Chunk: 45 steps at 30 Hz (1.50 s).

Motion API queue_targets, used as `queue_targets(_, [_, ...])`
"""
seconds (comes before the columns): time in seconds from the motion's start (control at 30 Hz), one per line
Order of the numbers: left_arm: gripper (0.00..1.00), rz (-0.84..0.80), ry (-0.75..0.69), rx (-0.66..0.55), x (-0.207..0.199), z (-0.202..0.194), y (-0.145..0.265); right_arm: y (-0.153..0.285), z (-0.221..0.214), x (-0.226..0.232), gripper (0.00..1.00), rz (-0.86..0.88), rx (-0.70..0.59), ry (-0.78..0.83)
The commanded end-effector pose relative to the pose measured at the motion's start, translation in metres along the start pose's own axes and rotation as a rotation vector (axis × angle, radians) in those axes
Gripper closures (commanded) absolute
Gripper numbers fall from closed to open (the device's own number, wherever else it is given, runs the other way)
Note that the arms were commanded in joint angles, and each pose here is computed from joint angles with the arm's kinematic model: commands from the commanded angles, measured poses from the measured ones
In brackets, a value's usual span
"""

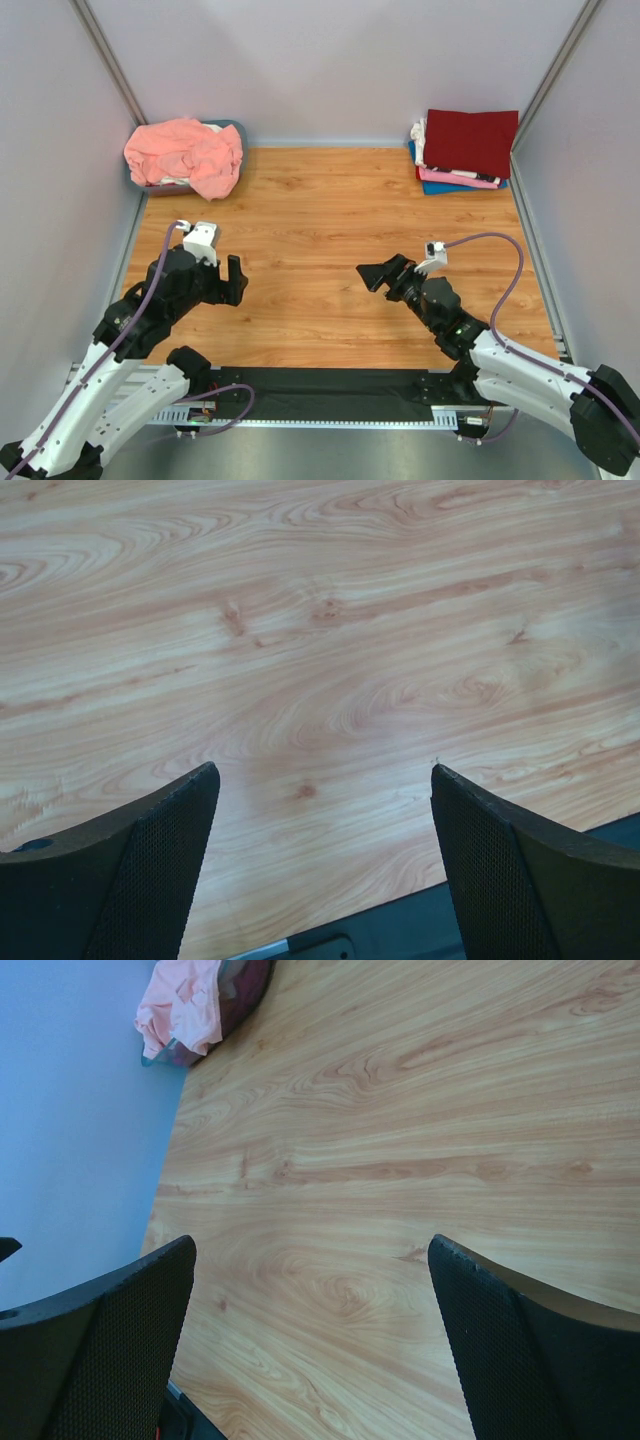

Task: Fold and stack the t-shirts
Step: Grab the tshirt from the pile

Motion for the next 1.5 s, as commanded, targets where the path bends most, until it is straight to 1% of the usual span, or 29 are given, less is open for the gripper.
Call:
queue_targets(0.0, [0.07,0.028,0.015,-0.015,0.001,0.007,0.003,-0.009,0.013,0.02,0.0,0.002,-0.049,-0.005])
queue_targets(0.1, [0.07,0.058,0.018,-0.008,0.003,0.008,0.004,-0.011,0.01,0.02,0.0,0.033,-0.02,0.009])
queue_targets(0.2, [0.01,0.105,0.023,-0.005,0.006,0.01,0.004,-0.009,0.004,0.022,0.0,0.117,0.03,0.051])
queue_targets(0.3, [0.0,0.206,0.012,0.02,0.01,0.026,-0.003,-0.009,-0.002,0.021,0.0,0.159,0.088,0.104])
queue_targets(0.37, [0.0,0.271,0.008,0.068,0.014,0.051,-0.015,-0.01,-0.005,0.022,0.0,0.204,0.123,0.147])
queue_targets(0.4, [0.01,0.279,-0.003,0.133,0.015,0.06,-0.032,-0.009,-0.008,0.022,0.0,0.228,0.157,0.155])
queue_targets(0.43, [0.03,0.263,0.008,0.114,0.016,0.08,-0.033,-0.01,-0.011,0.021,0.0,0.23,0.172,0.158])
queue_targets(0.47, [0.04,0.277,0.013,0.136,0.019,0.088,-0.04,-0.011,-0.012,0.021,0.0,0.235,0.184,0.16])
queue_targets(0.5, [0.05,0.32,0.038,0.155,0.027,0.105,-0.054,-0.012,-0.014,0.019,0.0,0.231,0.197,0.156])
queue_targets(0.57, [0.05,0.369,0.052,0.175,0.036,0.12,-0.07,-0.012,-0.016,0.019,0.0,0.24,0.221,0.155])
queue_targets(0.6, [0.04,0.411,0.076,0.228,0.048,0.123,-0.091,-0.012,-0.018,0.018,0.0,0.238,0.232,0.154])
queue_targets(0.63, [0.05,0.428,0.103,0.2,0.056,0.139,-0.097,-0.013,-0.019,0.018,0.0,0.237,0.239,0.152])
queue_targets(0.67, [0.04,0.444,0.127,0.207,0.063,0.146,-0.106,-0.013,-0.02,0.017,0.0,0.234,0.246,0.148])
queue_targets(0.7, [0.02,0.478,0.161,0.262,0.081,0.145,-0.13,-0.014,-0.021,0.016,0.0,0.231,0.256,0.148])
queue_targets(0.73, [0.02,0.466,0.184,0.224,0.088,0.16,-0.138,-0.014,-0.021,0.017,0.0,0.239,0.261,0.15])
queue_targets(0.77, [0.02,0.459,0.197,0.226,0.095,0.163,-0.15,-0.014,-0.022,0.018,0.0,0.251,0.27,0.148])
queue_targets(0.8, [0.07,0.466,0.209,0.247,0.109,0.166,-0.173,-0.014,-0.024,0.017,0.0,0.249,0.279,0.147])
queue_targets(0.87, [0.13,0.471,0.213,0.28,0.122,0.167,-0.195,-0.015,-0.025,0.017,0.0,0.255,0.296,0.144])
queue_targets(0.9, [0.19,0.479,0.222,0.308,0.131,0.168,-0.217,-0.016,-0.026,0.017,0.0,0.254,0.304,0.146])
queue_targets(0.97, [0.24,0.472,0.263,0.362,0.146,0.16,-0.234,-0.016,-0.027,0.017,0.0,0.253,0.318,0.143])
queue_targets(1.0, [0.25,0.466,0.278,0.388,0.153,0.154,-0.249,-0.017,-0.027,0.017,0.0,0.254,0.323,0.145])
queue_targets(1.07, [0.25,0.452,0.315,0.392,0.164,0.147,-0.259,-0.017,-0.027,0.017,0.0,0.254,0.327,0.144])
queue_targets(1.1, [0.23,0.448,0.325,0.409,0.168,0.14,-0.265,-0.018,-0.027,0.017,0.0,0.252,0.327,0.142])
queue_targets(1.17, [0.16,0.421,0.347,0.396,0.174,0.135,-0.271,-0.017,-0.028,0.017,0.0,0.256,0.333,0.142])
queue_targets(1.2, [0.11,0.405,0.356,0.408,0.173,0.128,-0.275,-0.017,-0.028,0.017,0.0,0.253,0.333,0.142])
queue_targets(1.23, [0.09,0.381,0.397,0.381,0.182,0.127,-0.276,-0.018,-0.028,0.017,0.0,0.255,0.334,0.142])
queue_targets(1.3, [0.05,0.337,0.426,0.336,0.188,0.12,-0.281,-0.019,-0.029,0.017,0.0,0.257,0.339,0.144])
queue_targets(1.37, [0.04,0.319,0.433,0.304,0.191,0.117,-0.284,-0.02,-0.031,0.017,0.0,0.262,0.355,0.142])
queue_targets(1.47, [0.04,0.32,0.432,0.299,0.198,0.111,-0.297,-0.023,-0.033,0.018,0.0,0.265,0.379,0.142])
Point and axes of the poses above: each gripper's point midway between its finger pads, its own y axis back along the fingers, its own x axis along the line the jaws close on, z = x × y, the point moved 10 cm from there along y, back along the fingers, and after that the axes turned 6 degrees about -y, right-handed, at the moved point
